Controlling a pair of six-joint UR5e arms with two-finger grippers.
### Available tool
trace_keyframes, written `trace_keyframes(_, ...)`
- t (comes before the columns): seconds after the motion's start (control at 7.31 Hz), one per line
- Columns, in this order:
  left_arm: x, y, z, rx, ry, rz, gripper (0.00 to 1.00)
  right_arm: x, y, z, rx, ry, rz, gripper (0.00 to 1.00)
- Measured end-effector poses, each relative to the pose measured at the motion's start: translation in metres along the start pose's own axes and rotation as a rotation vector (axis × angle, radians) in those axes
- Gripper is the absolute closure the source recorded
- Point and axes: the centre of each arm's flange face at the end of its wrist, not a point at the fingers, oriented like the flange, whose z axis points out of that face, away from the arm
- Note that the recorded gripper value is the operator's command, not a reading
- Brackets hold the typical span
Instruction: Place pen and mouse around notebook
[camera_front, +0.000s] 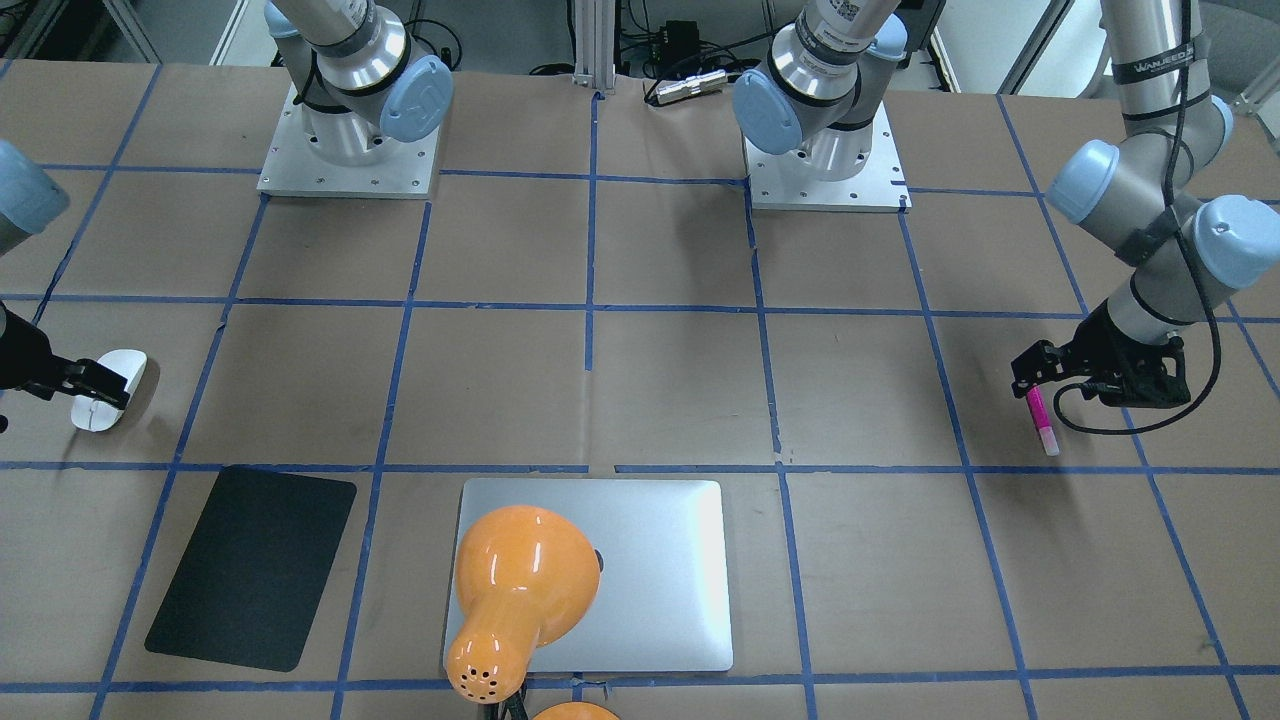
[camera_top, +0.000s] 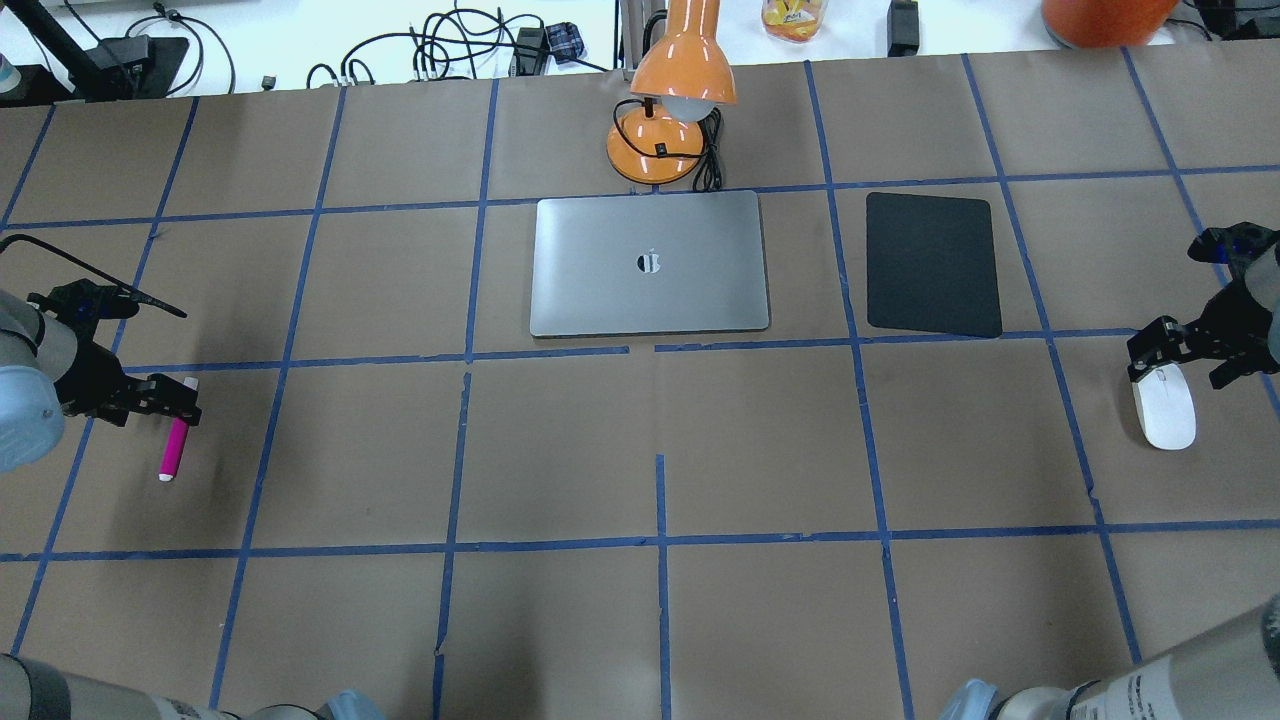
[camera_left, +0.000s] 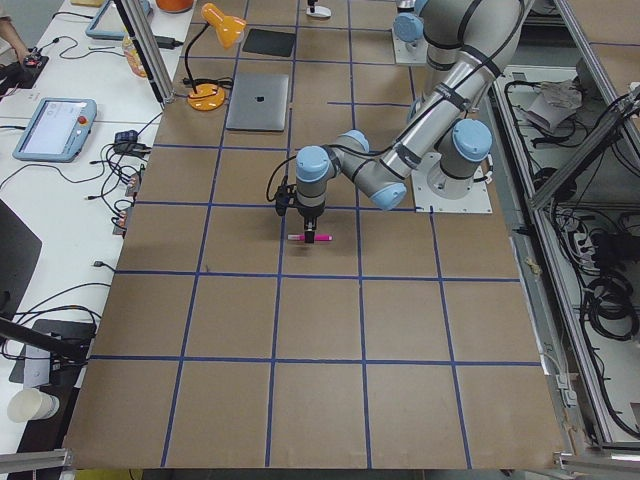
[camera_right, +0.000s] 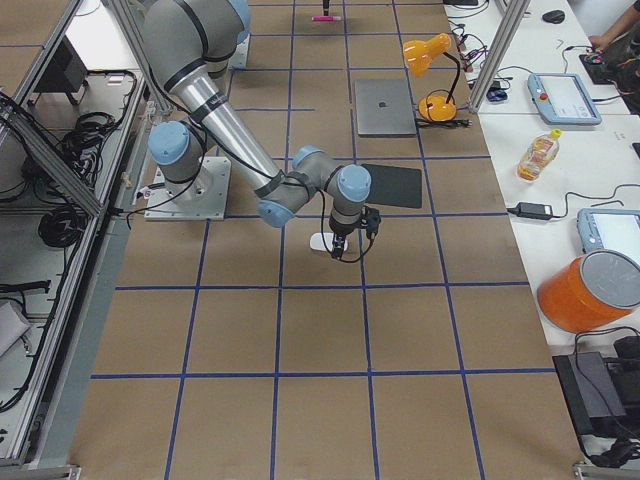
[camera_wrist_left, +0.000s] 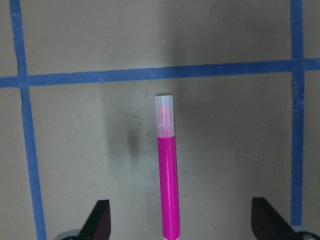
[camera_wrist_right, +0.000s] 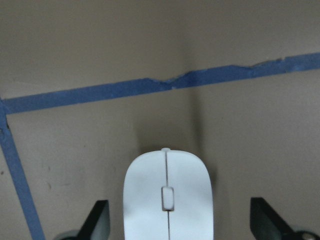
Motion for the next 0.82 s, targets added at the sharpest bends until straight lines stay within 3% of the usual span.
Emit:
trace_keyframes(0.27,-0.004,-0.002,0.019,-0.011,0.019,-0.008,0.69,-0.002,0.001,0.004,-0.015,-0.006,-0.009,0.00)
trace_keyframes(0.41,-0.006,-0.002,0.024,-0.013,0.021,-0.015,1.00,-0.004,0.004,0.008,-0.025,-0.007,-0.011,0.00)
trace_keyframes(0.68,-0.013,0.000,0.028,-0.014,0.022,-0.037,1.00,-0.008,0.011,0.017,-0.046,-0.013,-0.011,0.00)
trace_keyframes(0.82,-0.015,0.001,0.029,-0.015,0.023,-0.043,1.00,-0.008,0.012,0.019,-0.048,-0.011,-0.010,0.06)
